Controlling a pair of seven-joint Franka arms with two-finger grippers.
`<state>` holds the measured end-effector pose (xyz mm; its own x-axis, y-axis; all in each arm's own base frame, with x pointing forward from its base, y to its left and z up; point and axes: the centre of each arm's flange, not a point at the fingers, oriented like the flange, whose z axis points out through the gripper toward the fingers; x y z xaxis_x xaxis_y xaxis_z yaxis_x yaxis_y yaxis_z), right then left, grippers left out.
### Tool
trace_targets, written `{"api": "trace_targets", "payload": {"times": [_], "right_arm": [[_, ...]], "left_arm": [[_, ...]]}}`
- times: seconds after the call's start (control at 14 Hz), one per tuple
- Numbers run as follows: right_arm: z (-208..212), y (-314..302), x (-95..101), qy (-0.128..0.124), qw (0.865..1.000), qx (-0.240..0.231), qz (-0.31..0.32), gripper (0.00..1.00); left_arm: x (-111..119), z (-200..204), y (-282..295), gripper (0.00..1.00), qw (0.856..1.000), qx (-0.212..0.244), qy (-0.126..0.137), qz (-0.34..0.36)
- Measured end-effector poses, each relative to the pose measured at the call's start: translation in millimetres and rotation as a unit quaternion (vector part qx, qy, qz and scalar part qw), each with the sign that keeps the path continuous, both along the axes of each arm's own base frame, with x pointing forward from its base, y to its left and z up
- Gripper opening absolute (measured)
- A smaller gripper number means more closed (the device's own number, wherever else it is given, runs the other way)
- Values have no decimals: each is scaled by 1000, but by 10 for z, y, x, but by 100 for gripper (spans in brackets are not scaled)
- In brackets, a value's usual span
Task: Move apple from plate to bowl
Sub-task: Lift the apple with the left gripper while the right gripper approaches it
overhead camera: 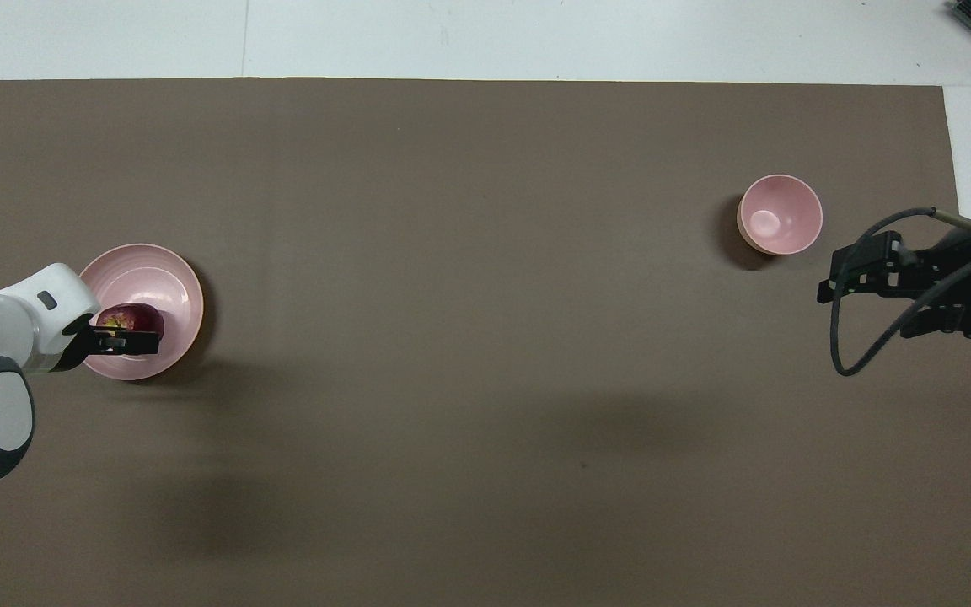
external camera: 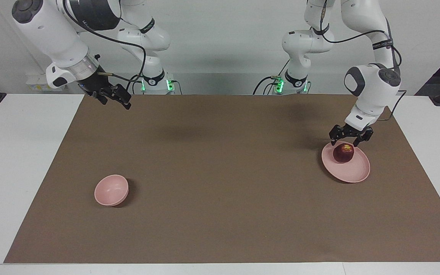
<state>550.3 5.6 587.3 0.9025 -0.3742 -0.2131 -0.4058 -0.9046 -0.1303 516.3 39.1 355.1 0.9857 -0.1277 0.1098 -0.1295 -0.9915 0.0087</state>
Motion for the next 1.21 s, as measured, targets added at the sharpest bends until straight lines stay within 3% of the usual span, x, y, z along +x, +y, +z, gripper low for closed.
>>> {"api": "trace_targets", "payload": {"times": [0.29, 0.43, 0.64, 0.71, 0.86, 1.21], "right_arm": [[-145, 154, 14, 27, 995, 45, -88, 100], [-151, 251, 62, 30, 986, 63, -150, 100], [-226, 371, 87, 57, 972, 100, -205, 100], [-282, 392, 101, 67, 968, 109, -218, 100], [-350, 466, 119, 83, 961, 120, -236, 100], [-346, 831, 127, 124, 936, 161, -286, 100]], "left_arm": [[91, -138, 12, 100, 1000, 7, -23, -9], [103, -159, 22, 100, 999, 10, -27, -20], [112, -148, 29, 99, 999, 11, -31, -24], [113, -147, 29, 97, 999, 11, -32, -24], [121, -129, 28, 76, 999, 11, -35, -26], [129, -125, 31, 75, 999, 13, -36, -32]]}}
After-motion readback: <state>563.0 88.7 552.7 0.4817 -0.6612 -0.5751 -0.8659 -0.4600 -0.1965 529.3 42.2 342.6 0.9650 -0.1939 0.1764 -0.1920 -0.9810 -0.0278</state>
